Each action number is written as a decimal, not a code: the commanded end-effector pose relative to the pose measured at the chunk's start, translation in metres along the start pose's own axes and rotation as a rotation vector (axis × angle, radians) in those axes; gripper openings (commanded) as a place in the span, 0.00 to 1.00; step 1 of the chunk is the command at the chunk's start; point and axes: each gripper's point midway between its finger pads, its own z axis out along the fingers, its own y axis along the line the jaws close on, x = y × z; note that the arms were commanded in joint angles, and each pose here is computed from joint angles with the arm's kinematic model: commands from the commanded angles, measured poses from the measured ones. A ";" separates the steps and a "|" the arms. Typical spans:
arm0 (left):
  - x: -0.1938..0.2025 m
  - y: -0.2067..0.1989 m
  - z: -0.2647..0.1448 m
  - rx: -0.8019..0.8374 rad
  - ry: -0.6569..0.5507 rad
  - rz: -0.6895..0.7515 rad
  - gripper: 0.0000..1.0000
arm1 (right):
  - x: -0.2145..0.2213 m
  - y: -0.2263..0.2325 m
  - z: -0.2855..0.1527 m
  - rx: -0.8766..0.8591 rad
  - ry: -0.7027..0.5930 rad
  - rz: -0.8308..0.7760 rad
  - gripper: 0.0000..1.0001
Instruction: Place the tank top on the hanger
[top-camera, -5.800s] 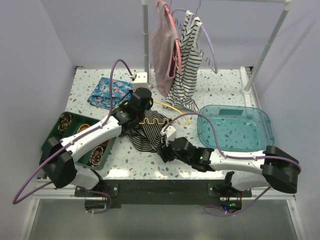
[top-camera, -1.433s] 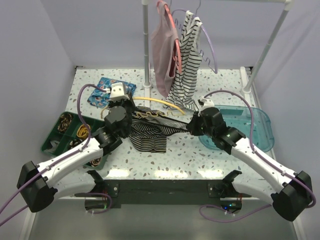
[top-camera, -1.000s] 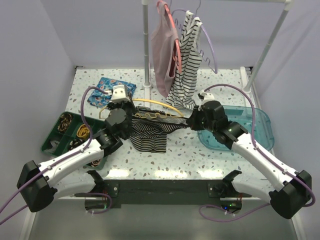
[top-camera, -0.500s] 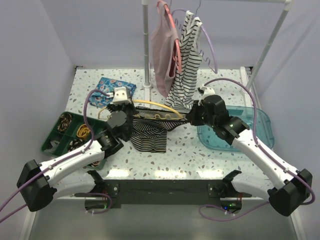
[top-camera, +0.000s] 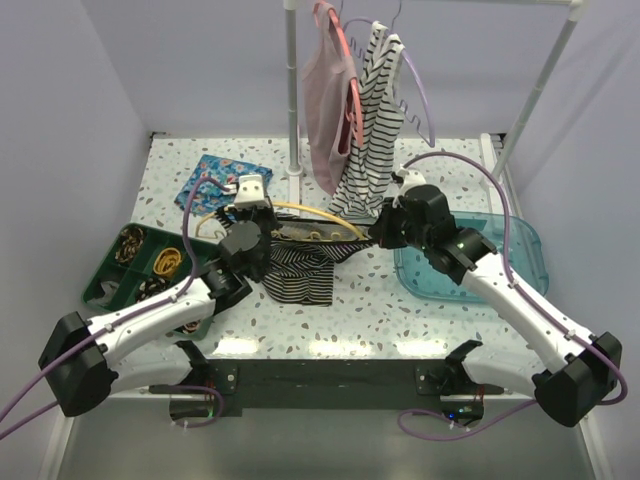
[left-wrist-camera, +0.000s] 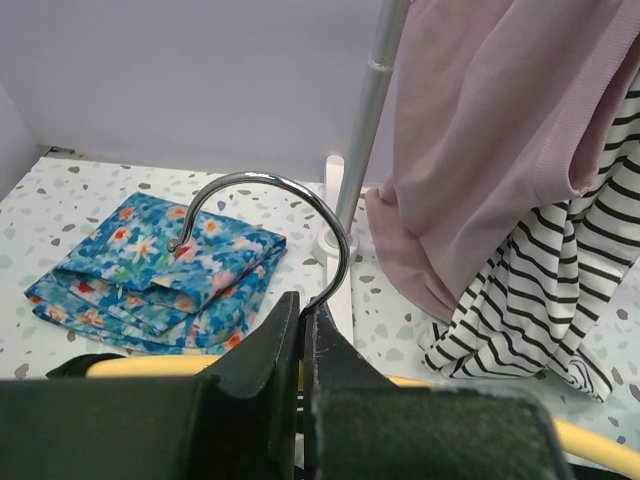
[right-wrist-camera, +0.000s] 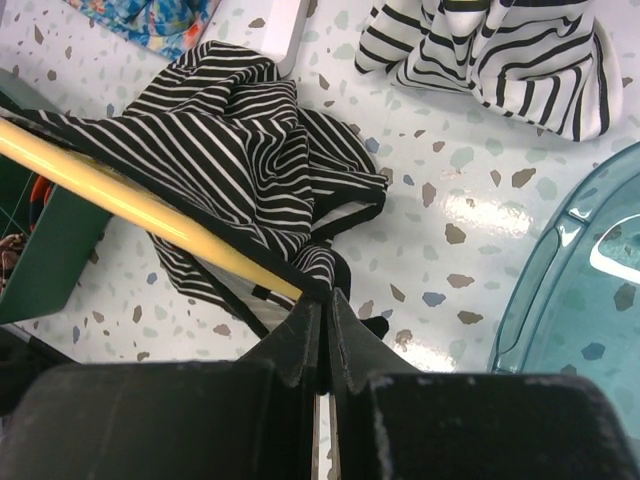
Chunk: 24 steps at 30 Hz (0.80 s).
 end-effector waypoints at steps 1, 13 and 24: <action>-0.037 -0.010 0.002 0.002 -0.084 -0.090 0.00 | -0.026 0.011 -0.011 -0.031 -0.057 -0.015 0.00; -0.041 -0.033 0.004 0.017 -0.067 -0.060 0.00 | -0.059 0.072 -0.008 -0.164 -0.094 -0.025 0.00; -0.064 -0.056 0.005 0.048 -0.080 -0.063 0.00 | -0.110 0.118 -0.023 -0.206 -0.207 -0.035 0.00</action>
